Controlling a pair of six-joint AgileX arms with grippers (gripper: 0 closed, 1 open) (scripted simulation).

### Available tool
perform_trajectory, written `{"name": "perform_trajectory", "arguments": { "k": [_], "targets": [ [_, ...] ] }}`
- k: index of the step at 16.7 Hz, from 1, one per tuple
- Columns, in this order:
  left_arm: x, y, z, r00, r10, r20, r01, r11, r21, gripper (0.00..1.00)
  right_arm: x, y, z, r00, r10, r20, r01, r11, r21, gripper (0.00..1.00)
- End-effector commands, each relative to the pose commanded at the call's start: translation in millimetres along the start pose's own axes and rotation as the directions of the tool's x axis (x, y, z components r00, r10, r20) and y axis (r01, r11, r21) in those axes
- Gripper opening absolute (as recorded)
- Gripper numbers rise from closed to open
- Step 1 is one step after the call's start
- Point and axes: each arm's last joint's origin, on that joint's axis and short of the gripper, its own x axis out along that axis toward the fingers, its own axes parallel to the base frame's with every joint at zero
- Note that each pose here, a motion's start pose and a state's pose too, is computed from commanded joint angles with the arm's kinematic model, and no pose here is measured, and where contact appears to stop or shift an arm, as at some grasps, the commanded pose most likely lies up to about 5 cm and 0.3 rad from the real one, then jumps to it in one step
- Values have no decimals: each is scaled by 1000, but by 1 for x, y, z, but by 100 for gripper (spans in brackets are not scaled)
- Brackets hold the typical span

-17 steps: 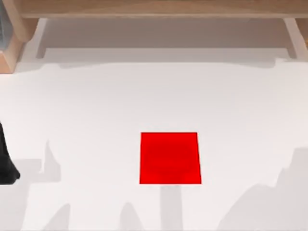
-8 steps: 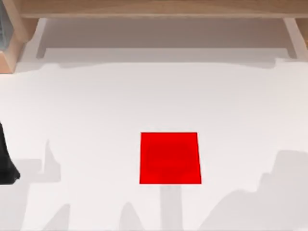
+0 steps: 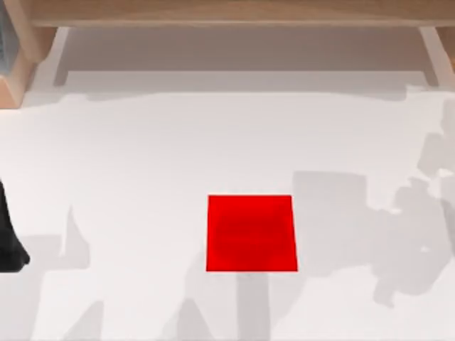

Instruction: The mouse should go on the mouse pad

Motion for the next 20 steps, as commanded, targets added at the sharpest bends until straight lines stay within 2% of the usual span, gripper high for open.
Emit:
{"name": "perform_trajectory", "arguments": {
  "k": [5,9,12,15,18,20],
  "targets": [
    [0,0,0,1000,0,0,0,1000,0,100,8,18,111,999,22,-25,-16,971,237,0],
    [0,0,0,1000,0,0,0,1000,0,100,17,56,189,999,32,-43,-9,891,455,0],
    [0,0,0,1000,0,0,0,1000,0,100,22,89,236,999,28,-43,5,788,615,0],
    [0,0,0,1000,0,0,0,1000,0,100,24,119,269,999,15,-29,12,656,755,0],
    [0,0,0,1000,0,0,0,1000,0,100,24,142,290,1000,2,-8,6,536,844,0],
    [0,0,0,1000,0,0,0,1000,0,100,22,152,298,1000,-5,6,-2,478,879,0]
  ]
}}
